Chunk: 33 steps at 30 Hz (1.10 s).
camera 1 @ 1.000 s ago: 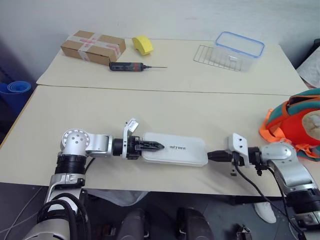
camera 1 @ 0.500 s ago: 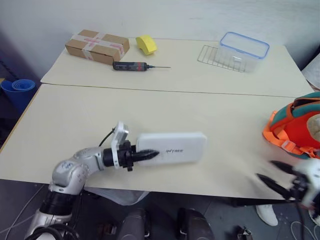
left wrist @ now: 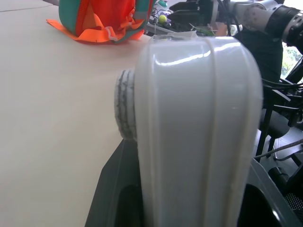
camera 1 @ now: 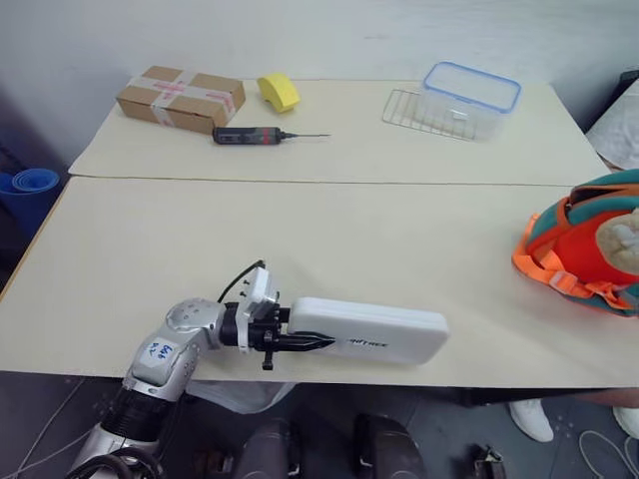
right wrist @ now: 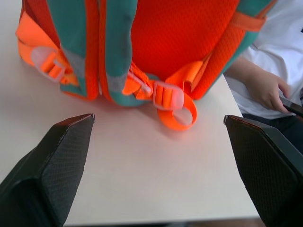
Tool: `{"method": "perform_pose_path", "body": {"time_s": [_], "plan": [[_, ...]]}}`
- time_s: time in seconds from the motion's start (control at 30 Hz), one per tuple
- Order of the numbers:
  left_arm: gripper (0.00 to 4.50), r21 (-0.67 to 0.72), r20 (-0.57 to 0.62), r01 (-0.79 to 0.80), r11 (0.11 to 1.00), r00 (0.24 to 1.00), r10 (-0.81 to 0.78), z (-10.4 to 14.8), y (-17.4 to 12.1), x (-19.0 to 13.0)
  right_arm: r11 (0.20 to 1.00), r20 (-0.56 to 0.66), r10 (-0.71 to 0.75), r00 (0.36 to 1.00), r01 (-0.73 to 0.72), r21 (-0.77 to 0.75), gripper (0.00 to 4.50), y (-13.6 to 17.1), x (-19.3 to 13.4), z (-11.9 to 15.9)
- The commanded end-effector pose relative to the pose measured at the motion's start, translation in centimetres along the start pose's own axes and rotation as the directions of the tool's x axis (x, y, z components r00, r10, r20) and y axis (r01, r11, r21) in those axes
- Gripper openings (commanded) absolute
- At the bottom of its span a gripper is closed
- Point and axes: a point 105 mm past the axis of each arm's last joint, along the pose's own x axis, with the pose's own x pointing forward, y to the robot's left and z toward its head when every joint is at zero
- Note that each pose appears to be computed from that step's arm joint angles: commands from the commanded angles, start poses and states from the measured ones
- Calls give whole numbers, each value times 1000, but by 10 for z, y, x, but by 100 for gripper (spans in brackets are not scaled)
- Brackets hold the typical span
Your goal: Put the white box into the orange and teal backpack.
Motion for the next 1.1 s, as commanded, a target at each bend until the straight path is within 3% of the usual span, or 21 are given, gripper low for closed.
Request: {"method": "perform_pose_path", "body": {"time_s": [0.03,0.13,0.23,0.47,0.63,0.7,0.9,1.1], "plan": [[127,48,27,23,999,999,-24,14,-4,-1,998,26,66,997,-66,17,448,1,23,13],[127,41,20,2,999,1000,-2,16,-2,-7,964,34,256,966,-258,57,448,28,52,25],[127,39,15,-21,999,1000,21,18,0,-12,941,65,335,940,-338,28,448,42,71,38],[127,44,21,-96,994,995,95,21,7,-26,887,152,452,879,-461,24,227,78,93,54],[127,33,28,-167,985,986,166,20,14,-40,793,222,590,776,-609,22,56,130,93,67],[127,17,34,-203,979,979,202,20,18,-49,710,258,673,693,-703,35,1,164,88,77],[127,-66,61,-300,952,951,304,24,26,-88,354,406,843,352,-932,74,1,272,53,115],[127,-83,113,-433,897,891,441,44,38,-119,12,461,884,75,-990,138,1,319,5,136]]}}
